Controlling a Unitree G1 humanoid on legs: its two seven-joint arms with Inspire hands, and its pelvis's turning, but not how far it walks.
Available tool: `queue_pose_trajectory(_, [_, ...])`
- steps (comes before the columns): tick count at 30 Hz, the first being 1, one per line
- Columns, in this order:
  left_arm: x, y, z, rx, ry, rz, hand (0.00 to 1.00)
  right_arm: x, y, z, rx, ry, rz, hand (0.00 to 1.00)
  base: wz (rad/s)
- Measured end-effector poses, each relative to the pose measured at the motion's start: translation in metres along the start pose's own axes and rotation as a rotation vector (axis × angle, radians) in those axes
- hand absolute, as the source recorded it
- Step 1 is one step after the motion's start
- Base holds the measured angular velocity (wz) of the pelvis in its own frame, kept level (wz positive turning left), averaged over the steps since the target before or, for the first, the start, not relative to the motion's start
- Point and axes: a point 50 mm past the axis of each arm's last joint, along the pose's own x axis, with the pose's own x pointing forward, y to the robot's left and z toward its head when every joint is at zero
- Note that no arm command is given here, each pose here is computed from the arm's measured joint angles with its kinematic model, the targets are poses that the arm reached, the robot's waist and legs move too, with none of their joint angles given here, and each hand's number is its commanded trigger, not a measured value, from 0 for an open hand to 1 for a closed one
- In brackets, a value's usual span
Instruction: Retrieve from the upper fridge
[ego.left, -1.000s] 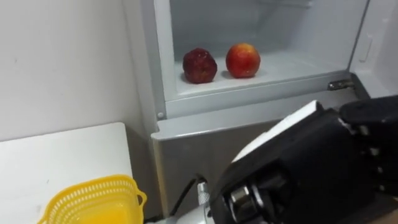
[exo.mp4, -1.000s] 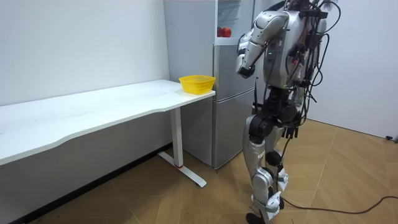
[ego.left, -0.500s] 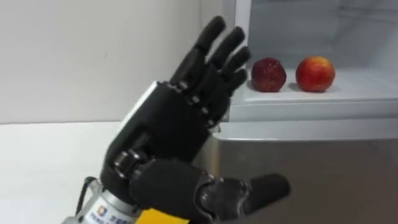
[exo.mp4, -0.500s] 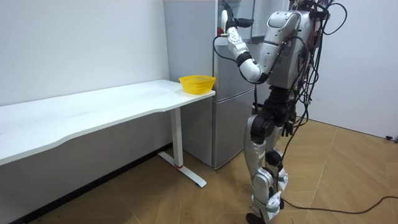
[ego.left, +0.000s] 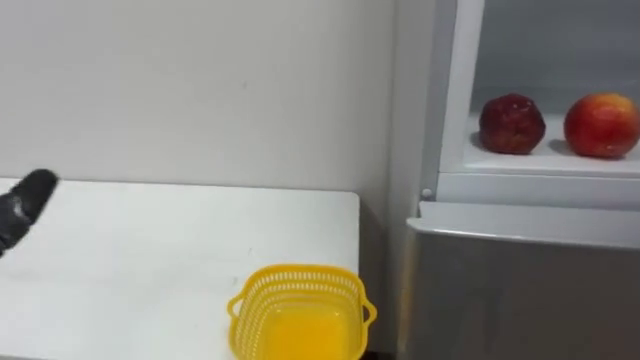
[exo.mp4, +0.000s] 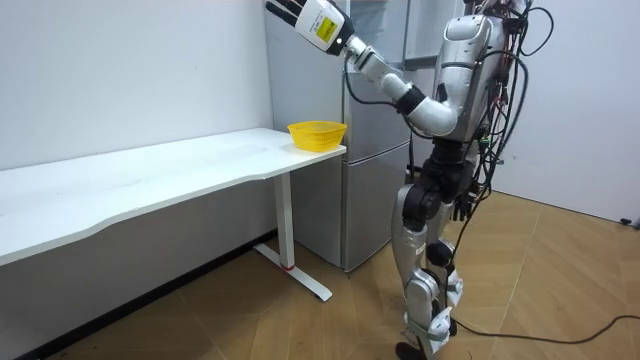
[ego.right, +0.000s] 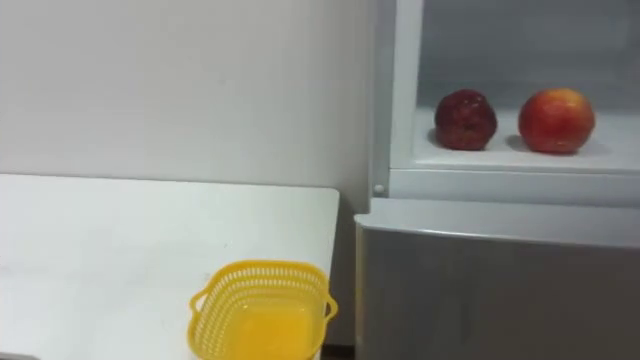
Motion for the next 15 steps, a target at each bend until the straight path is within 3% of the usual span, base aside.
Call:
queue_pose_trajectory(5, [-0.018,0.041,-0.04,0.156,0.21,0.171,0.0,-0.001,-0.005,0.009,-0.027,-0.039,-0.019,0.0,0.04])
queue_pose_trajectory(9, [-0.048,0.072,-0.081,0.263,0.439,0.268,0.0,-0.002,-0.007,0.008,-0.006,-0.039,-0.016,0.0,0.06])
queue_pose_trajectory(12, [-0.077,0.077,-0.108,0.298,0.599,0.308,0.0,-0.002,-0.007,0.007,-0.002,-0.039,-0.005,0.0,0.16])
queue_pose_trajectory(15, [-0.107,0.079,-0.137,0.376,0.767,0.268,0.0,-0.002,-0.01,0.014,-0.006,-0.063,-0.005,0.0,0.07])
